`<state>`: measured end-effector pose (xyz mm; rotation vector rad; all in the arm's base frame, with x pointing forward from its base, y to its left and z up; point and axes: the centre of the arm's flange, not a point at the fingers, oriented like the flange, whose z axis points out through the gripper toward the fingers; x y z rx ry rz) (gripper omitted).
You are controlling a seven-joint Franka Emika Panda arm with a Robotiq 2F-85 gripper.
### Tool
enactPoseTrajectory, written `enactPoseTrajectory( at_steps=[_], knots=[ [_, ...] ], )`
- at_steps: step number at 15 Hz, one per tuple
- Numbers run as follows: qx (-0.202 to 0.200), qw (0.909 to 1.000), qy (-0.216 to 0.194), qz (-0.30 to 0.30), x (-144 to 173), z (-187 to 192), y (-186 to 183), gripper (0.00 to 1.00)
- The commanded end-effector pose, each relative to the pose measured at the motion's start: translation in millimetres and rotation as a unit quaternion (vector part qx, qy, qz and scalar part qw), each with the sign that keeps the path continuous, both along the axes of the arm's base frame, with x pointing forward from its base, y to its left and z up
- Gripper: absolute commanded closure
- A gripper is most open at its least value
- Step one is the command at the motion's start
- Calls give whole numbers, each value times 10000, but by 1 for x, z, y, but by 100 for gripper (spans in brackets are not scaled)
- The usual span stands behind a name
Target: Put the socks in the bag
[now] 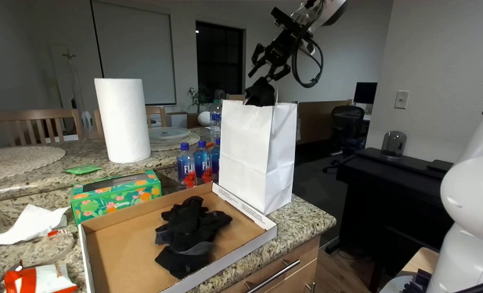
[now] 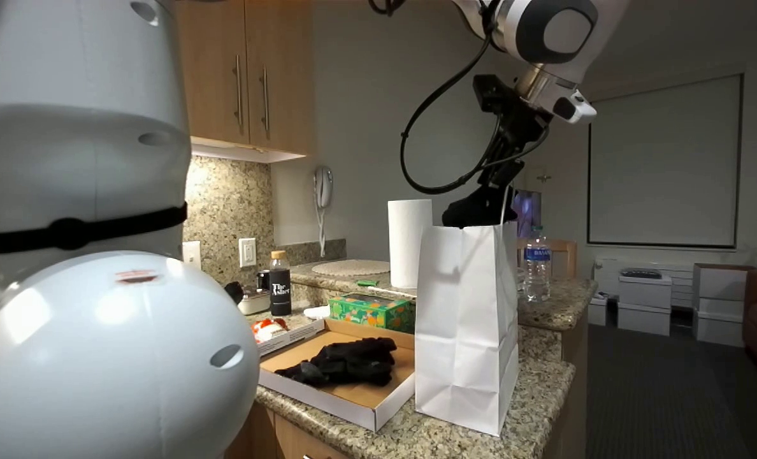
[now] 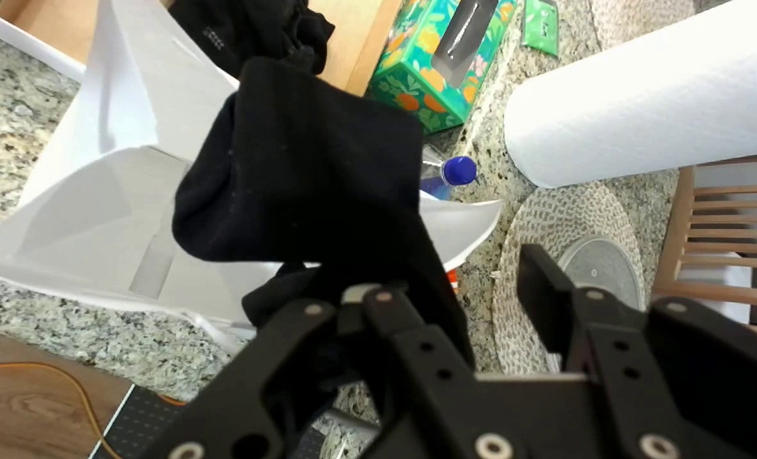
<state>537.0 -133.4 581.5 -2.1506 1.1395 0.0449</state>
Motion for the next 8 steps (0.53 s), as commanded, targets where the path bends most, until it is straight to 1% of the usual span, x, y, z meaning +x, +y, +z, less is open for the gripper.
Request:
enactPoseTrajectory(
  at_steps=[1,2,4,8],
  knots=[
    [60,9999,-152,29,-7,-2,3,20],
    [52,9999,-160,30,-9,2,1,12],
    [41,9998,-181,36,-10,5,2,1],
    [24,9997,-226,91,-11,10,4,0]
  ],
)
